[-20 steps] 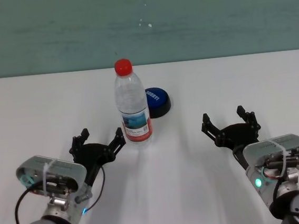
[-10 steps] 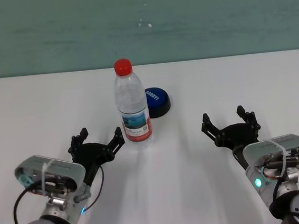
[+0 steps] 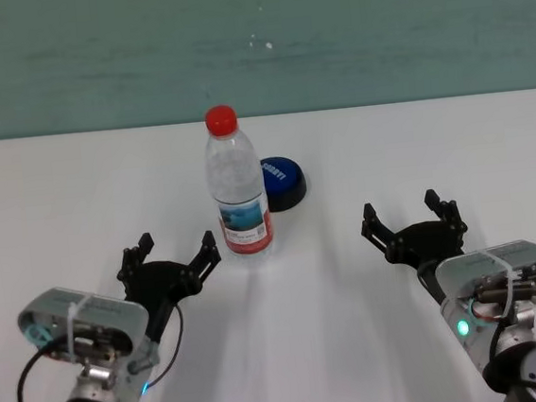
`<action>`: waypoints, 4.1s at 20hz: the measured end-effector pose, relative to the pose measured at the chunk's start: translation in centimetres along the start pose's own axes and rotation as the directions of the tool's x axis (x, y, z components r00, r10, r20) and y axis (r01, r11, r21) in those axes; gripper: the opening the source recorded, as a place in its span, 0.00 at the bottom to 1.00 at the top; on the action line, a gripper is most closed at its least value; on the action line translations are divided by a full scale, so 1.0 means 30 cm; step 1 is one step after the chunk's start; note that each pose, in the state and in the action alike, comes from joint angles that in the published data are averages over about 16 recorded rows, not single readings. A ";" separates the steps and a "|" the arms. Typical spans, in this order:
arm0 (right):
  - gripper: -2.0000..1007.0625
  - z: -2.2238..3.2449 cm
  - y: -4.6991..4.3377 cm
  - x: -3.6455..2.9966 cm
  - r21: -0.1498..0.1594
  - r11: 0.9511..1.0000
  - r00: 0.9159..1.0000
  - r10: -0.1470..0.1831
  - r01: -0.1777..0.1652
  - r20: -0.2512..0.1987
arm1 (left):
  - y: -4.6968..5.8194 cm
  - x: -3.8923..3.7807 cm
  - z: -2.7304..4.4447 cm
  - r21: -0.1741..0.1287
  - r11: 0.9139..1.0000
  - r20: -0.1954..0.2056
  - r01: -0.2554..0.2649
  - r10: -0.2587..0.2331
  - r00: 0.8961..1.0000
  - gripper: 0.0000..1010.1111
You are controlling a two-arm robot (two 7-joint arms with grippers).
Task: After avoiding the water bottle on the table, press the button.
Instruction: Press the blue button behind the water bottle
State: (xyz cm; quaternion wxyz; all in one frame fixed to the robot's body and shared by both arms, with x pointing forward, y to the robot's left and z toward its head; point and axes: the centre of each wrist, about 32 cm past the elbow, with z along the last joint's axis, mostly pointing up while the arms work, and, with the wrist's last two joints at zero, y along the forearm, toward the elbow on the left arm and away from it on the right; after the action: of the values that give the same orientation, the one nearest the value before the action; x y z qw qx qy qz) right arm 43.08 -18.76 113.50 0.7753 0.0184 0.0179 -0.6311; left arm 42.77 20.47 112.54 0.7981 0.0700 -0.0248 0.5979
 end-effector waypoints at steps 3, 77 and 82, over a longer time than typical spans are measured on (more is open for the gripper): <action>1.00 0.000 0.000 0.000 0.000 1.000 1.000 0.000 0.000 0.000 | 0.019 -0.001 0.001 -0.003 1.000 -0.004 -0.008 0.008 1.000 0.99; 1.00 0.000 0.000 0.000 0.000 1.000 1.000 0.000 0.000 0.000 | 0.024 0.283 0.041 0.032 0.978 0.051 -0.205 0.203 0.978 0.99; 1.00 0.000 0.000 0.000 0.000 1.000 1.000 0.000 0.000 0.000 | -0.028 0.308 0.049 0.043 0.981 0.067 -0.188 0.185 0.981 0.99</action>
State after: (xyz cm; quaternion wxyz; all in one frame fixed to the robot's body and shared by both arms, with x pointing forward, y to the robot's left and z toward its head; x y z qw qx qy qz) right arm 43.07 -18.76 113.50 0.7753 0.0184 0.0179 -0.6311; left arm 46.27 28.82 115.06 0.7355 0.1057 -0.0414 0.6679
